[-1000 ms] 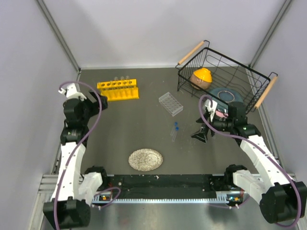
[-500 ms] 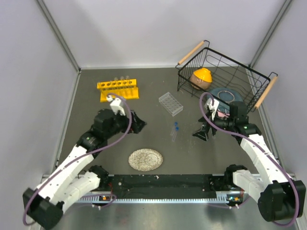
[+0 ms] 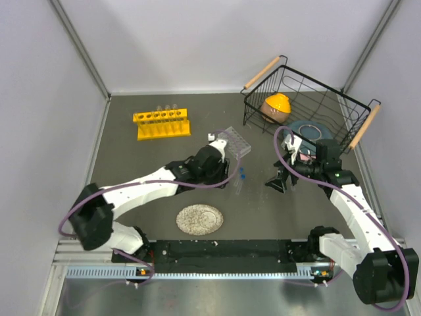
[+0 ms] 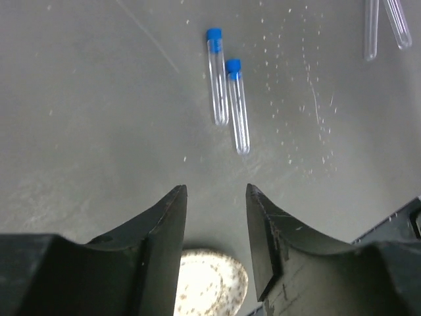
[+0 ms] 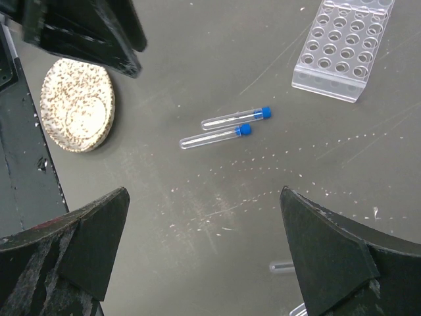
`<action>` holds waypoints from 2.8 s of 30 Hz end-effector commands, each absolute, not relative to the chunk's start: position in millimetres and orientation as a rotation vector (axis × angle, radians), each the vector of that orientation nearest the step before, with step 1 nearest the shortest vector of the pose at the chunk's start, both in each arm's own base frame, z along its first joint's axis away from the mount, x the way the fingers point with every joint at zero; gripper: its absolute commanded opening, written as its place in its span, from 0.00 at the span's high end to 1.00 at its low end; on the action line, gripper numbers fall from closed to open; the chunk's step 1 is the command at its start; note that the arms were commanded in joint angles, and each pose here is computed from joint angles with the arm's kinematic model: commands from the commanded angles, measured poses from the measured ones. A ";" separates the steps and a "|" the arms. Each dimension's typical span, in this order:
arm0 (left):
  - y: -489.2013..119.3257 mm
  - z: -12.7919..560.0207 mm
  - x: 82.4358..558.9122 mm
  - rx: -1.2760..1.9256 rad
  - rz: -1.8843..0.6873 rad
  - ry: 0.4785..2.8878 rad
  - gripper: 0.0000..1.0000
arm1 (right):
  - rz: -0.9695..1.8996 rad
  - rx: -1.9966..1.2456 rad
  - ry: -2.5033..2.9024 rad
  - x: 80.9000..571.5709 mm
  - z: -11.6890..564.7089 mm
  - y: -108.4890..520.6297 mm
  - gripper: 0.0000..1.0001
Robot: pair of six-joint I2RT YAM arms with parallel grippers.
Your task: Organize the chemistry lab equipment
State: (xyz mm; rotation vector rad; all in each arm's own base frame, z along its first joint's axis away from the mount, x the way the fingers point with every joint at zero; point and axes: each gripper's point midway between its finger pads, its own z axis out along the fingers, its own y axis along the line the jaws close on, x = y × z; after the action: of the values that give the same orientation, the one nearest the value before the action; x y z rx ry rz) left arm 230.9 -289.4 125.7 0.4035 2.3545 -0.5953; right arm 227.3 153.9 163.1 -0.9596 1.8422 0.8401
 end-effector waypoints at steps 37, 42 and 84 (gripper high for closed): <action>-363.2 55.7 275.4 0.573 -0.356 2.534 0.67 | 0.789 -0.990 1.741 235.5 191.0 153.2 0.01; -362.1 58.2 277.3 0.576 -0.341 2.529 0.67 | 0.788 -0.994 1.740 235.2 191.3 153.7 0.01; -352.0 28.3 284.7 0.624 -0.175 2.592 0.73 | 0.784 -0.997 1.742 235.8 190.1 153.3 0.01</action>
State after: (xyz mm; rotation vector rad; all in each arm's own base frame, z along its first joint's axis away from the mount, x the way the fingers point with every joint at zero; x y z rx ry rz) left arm 274.4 -347.5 26.3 0.6283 2.6139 -0.2021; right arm 227.4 153.5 165.1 -0.9726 1.8261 0.8263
